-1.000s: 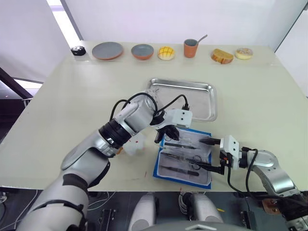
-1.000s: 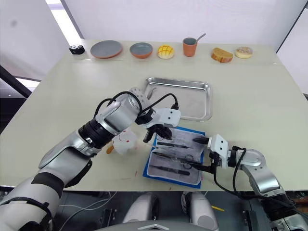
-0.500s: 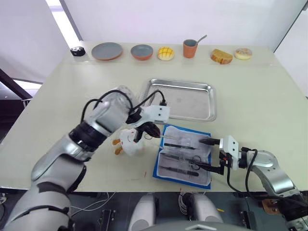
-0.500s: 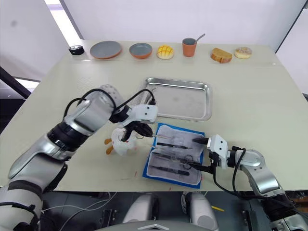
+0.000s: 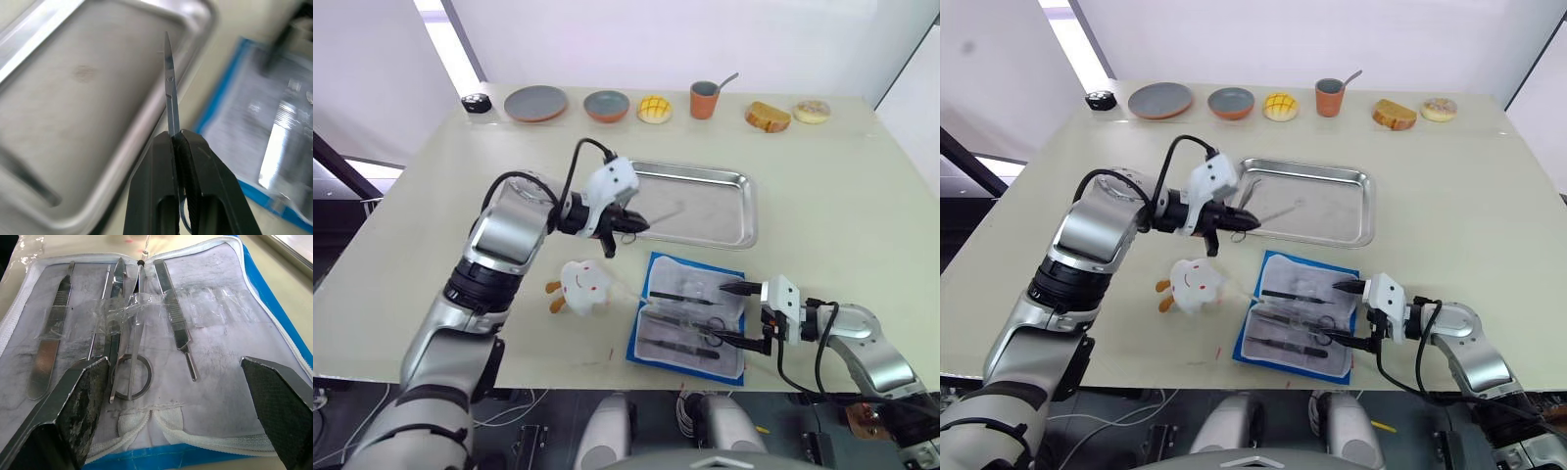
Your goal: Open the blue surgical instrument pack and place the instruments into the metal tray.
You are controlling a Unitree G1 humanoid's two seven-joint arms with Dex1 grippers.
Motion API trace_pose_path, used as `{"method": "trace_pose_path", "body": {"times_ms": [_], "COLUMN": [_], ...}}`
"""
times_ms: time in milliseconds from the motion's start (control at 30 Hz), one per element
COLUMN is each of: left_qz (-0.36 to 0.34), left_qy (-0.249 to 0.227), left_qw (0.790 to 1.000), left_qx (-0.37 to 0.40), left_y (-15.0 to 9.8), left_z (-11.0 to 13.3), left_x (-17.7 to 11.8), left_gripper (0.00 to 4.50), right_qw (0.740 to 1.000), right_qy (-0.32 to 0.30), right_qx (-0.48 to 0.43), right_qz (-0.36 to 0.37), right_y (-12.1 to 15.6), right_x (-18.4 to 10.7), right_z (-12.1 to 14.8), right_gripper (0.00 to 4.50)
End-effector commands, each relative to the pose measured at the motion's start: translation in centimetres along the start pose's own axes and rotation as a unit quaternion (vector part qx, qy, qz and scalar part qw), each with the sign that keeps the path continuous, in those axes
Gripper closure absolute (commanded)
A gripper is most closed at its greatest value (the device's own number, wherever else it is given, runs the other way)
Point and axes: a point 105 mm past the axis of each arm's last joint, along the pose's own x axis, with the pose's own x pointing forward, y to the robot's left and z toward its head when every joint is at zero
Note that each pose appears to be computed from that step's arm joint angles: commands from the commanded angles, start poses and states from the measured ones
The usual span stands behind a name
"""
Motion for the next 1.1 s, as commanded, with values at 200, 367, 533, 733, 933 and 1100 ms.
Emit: {"method": "trace_pose_path", "body": {"times_ms": [200,367,533,733,933,1100], "left_qz": [0.174,0.243,0.265,0.271,0.269,0.271], "left_qy": [-0.049,-0.027,-0.013,0.008,0.025,0.031], "left_qw": [0.974,0.947,0.937,0.933,0.929,0.928], "left_qx": [-0.134,-0.208,-0.226,-0.235,-0.252,-0.256], "left_y": [2.9,4.2,4.7,5.1,5.0,5.1], "left_z": [2.5,2.1,1.9,1.0,0.0,-0.5], "left_x": [2.8,5.4,6.9,7.7,8.2,8.3], "left_gripper": [4.43,4.43,4.43,4.43,4.43,4.43], "right_qw": [0.988,0.987,0.987,0.987,0.987,0.987], "right_qy": [0.13,0.134,0.135,0.134,0.133,0.132], "right_qx": [0.079,0.082,0.082,0.081,0.083,0.083], "right_qz": [0.011,0.02,0.024,0.026,0.028,0.027], "right_y": [1.2,1.7,1.6,1.5,1.7,1.7], "right_x": [-1.6,-1.8,-1.7,-1.5,-1.3,-1.3], "right_z": [-6.1,-6.0,-5.8,-5.7,-5.7,-5.7], "right_gripper": [0.0,0.0,0.0,0.0,0.0,0.0]}}
